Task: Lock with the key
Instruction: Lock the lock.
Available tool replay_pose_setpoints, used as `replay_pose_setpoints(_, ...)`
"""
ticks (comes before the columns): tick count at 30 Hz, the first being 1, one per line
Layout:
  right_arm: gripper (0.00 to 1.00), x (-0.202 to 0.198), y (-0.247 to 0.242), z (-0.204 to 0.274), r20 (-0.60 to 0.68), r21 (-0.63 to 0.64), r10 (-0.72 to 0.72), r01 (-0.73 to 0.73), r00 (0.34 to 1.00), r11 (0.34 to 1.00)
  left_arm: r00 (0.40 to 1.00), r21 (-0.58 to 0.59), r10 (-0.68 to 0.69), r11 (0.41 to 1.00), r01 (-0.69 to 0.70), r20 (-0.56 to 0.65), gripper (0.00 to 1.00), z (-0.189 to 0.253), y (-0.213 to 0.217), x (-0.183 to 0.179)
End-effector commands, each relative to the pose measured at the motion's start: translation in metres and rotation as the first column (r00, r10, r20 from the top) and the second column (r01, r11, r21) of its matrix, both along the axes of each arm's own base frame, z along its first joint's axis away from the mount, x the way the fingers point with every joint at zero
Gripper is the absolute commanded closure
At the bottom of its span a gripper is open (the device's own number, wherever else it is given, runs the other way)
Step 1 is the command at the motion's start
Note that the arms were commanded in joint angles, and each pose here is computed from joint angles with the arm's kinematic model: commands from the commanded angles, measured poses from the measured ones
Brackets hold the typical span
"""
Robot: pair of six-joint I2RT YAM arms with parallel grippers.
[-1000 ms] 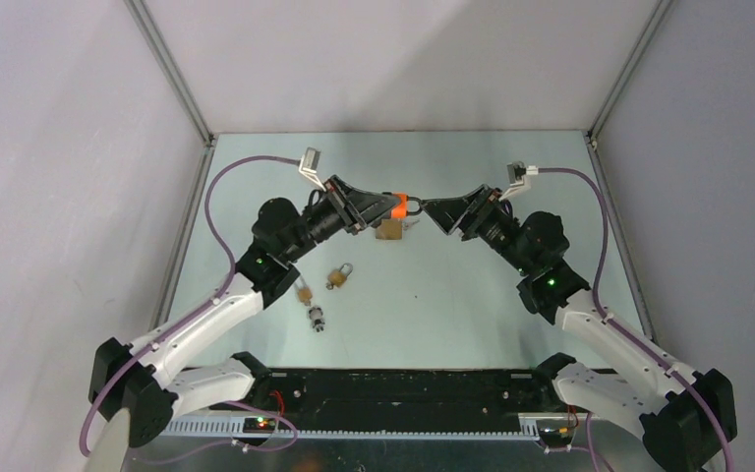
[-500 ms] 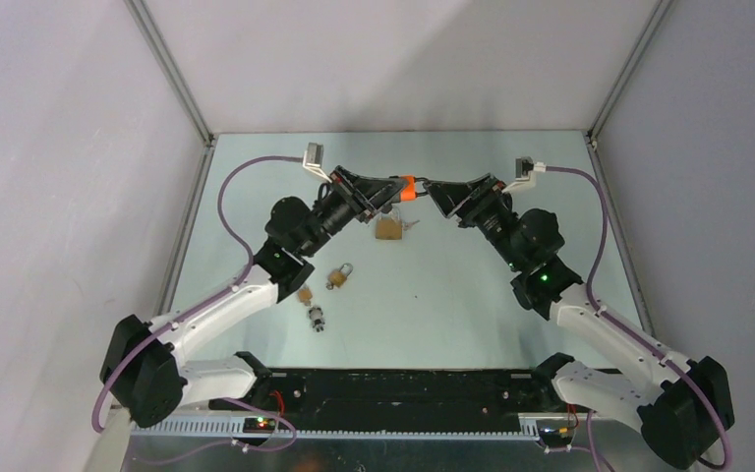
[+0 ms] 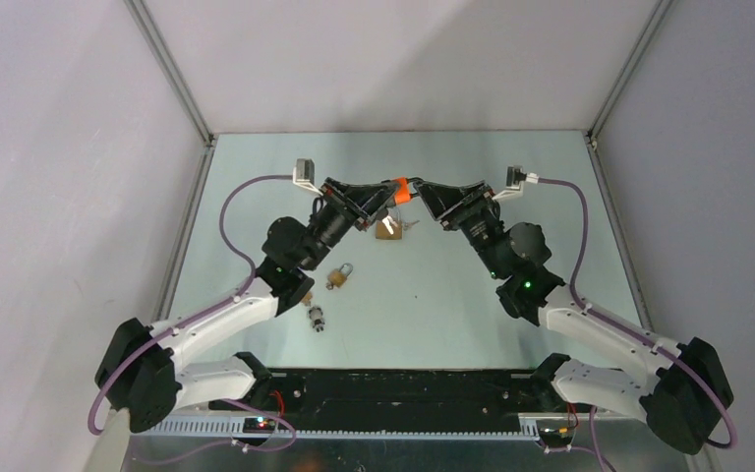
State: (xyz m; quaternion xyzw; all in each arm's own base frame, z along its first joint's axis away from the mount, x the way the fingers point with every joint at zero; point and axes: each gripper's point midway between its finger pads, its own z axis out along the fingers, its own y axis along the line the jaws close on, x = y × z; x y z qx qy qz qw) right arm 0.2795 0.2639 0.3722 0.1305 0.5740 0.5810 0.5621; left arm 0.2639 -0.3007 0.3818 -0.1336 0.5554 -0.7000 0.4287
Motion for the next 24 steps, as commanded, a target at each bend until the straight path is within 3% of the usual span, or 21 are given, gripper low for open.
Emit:
replay_pose_setpoints(1, 0.56, 0.008, -0.003, 0.013, 0.032, 0.086, -0.041, 0.038, 0.999, 0.996, 0.998, -0.196, 0.030, 0.980, -0.017, 0.063, 1.00, 0.052, 0.022, -0.015)
replay_pose_setpoints(7, 0.59, 0.008, 0.004, 0.017, 0.056, 0.109, -0.015, 0.008, 0.998, 0.994, 0.998, -0.207, 0.000, 0.978, 0.011, 0.055, 1.00, 0.053, 0.015, -0.013)
replay_pose_setpoints(16, 0.55, 0.007, 0.007, 0.022, 0.081, 0.106, 0.007, -0.015, 0.997, 0.994, 0.999, -0.202, -0.002, 0.979, 0.010, 0.041, 1.00, 0.049, 0.009, -0.006)
replay_pose_setpoints(20, 0.66, 0.011, 0.006, 0.019, 0.070, 0.098, 0.014, -0.021, 0.997, 0.995, 0.999, -0.188, 0.002, 0.982, 0.007, 0.048, 0.98, 0.047, 0.007, -0.006)
replay_pose_setpoints(22, 0.81, 0.011, 0.008, 0.020, 0.080, 0.092, 0.031, -0.038, 0.996, 0.995, 0.999, -0.184, 0.005, 0.983, 0.005, 0.051, 0.94, 0.047, 0.007, -0.005)
replay_pose_setpoints(24, 0.97, 0.012, 0.008, 0.021, 0.084, 0.089, 0.041, -0.048, 0.996, 0.995, 0.999, -0.183, 0.005, 0.983, 0.004, 0.051, 0.82, 0.046, 0.007, -0.005)
